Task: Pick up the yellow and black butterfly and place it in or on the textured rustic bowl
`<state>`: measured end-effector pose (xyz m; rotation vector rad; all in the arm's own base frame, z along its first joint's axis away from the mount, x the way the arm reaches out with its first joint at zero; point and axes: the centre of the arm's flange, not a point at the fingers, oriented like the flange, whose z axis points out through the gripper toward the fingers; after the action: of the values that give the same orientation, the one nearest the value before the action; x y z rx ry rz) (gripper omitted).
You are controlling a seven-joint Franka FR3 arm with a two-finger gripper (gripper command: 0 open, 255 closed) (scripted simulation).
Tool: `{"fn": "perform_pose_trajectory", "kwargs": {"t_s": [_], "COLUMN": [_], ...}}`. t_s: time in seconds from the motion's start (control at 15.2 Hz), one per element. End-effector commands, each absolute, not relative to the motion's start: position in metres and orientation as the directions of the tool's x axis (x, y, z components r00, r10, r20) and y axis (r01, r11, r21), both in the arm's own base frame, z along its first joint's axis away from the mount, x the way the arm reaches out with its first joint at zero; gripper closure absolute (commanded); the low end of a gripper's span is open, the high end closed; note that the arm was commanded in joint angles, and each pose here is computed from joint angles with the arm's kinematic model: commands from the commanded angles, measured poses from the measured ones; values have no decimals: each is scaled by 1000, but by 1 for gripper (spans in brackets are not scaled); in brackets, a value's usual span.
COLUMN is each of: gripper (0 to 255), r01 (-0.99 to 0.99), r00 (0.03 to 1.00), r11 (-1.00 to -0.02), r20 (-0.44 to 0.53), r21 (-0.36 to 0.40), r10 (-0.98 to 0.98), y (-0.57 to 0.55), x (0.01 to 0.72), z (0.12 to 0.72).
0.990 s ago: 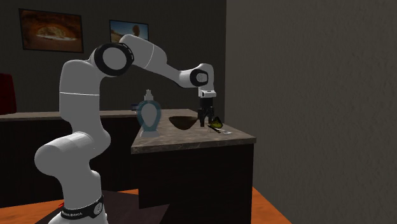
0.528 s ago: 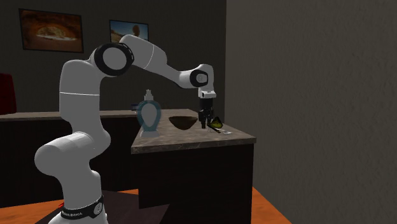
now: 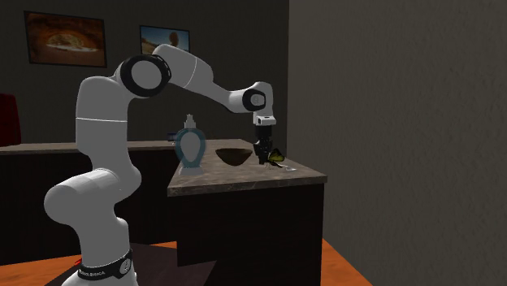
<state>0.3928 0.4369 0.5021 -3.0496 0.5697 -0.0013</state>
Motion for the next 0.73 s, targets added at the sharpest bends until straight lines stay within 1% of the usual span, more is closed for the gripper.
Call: {"fn": "perform_pose_trajectory", "kwargs": {"t_s": [0.0,0.66], "gripper": [255,255], "r01": [-361,-361], "r00": [933,933], "r11": [-932,-932], "r20": [-6,-6], "r21": [-39,-39], "r10": [-361,-361], "y": [437,437], "x": [393,393], "z": [502,555]}}
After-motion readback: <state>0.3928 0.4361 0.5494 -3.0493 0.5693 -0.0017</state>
